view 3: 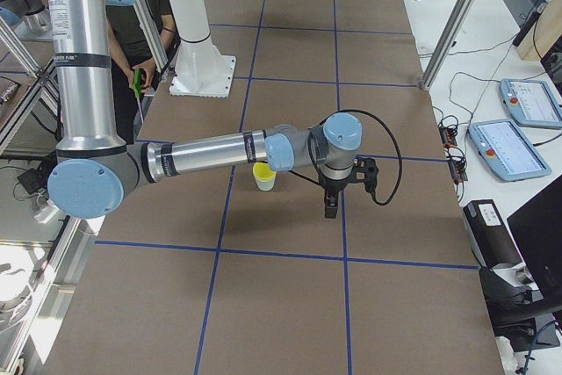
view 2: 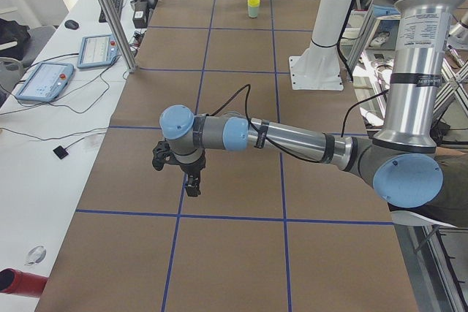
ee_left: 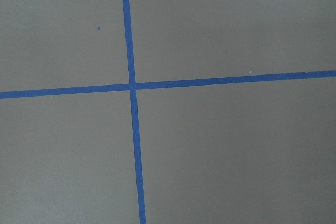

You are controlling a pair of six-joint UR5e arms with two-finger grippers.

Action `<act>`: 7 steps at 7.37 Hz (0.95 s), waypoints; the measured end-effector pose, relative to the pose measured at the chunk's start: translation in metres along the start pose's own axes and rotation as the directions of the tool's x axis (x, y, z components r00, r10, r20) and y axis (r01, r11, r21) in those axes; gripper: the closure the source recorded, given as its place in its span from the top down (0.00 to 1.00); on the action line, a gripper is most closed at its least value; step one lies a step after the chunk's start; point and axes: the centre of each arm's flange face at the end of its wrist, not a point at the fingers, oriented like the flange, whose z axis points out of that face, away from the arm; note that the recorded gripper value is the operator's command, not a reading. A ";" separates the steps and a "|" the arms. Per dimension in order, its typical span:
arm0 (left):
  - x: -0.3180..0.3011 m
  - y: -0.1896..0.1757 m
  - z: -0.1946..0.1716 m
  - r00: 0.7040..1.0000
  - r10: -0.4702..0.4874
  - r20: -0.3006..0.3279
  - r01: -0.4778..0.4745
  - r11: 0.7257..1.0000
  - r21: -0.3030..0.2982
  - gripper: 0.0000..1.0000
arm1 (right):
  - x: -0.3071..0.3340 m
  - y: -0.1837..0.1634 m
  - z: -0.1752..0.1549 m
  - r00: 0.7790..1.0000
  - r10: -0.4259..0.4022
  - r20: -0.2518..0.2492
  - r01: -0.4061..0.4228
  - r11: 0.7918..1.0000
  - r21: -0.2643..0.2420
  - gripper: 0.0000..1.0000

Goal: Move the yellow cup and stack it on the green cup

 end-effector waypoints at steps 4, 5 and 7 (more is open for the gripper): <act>-0.024 0.015 0.002 0.994 0.068 0.089 -0.067 0.998 -0.012 1.00 | 0.002 0.000 0.001 1.000 0.002 -0.005 -0.002 1.000 0.000 1.00; -0.024 0.015 0.001 0.994 0.066 0.090 -0.066 0.998 -0.008 1.00 | 0.003 0.000 0.001 1.000 0.003 -0.008 -0.003 1.000 0.001 1.00; -0.019 0.013 -0.002 0.993 0.073 0.089 -0.073 0.997 0.000 1.00 | 0.003 0.001 0.002 1.000 0.006 -0.008 -0.006 1.000 0.001 1.00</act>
